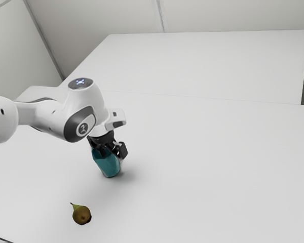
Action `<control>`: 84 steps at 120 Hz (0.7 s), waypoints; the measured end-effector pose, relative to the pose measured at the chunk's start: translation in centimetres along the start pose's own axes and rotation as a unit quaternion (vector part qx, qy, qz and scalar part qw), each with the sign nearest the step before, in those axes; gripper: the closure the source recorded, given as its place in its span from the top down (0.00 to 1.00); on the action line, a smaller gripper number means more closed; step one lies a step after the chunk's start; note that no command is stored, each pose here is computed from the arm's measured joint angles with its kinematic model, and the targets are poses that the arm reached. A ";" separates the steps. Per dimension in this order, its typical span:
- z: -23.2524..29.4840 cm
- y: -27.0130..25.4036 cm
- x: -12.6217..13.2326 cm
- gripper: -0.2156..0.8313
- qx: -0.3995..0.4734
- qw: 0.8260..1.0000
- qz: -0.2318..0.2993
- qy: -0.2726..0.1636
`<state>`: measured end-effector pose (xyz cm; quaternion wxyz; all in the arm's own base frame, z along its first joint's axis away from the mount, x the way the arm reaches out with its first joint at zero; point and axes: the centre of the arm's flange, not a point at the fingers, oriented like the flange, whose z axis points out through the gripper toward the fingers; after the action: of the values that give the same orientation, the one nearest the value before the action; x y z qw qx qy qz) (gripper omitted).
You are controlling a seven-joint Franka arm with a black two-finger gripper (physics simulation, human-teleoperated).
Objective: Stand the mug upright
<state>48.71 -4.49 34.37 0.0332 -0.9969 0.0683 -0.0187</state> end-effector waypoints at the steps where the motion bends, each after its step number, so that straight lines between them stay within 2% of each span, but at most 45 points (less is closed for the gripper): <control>1: -0.1 0.0 0.0 0.68 0.000 1.000 0.000 0.001; 27: -1.8 0.4 0.0 0.74 0.002 1.000 0.004 0.018; 67: -4.5 0.9 0.1 0.77 0.001 0.999 0.007 0.040; 84: -6.2 0.9 1.3 0.78 -0.003 0.999 0.003 0.042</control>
<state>49.60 -5.96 40.49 0.0272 -0.9952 0.0726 -0.0602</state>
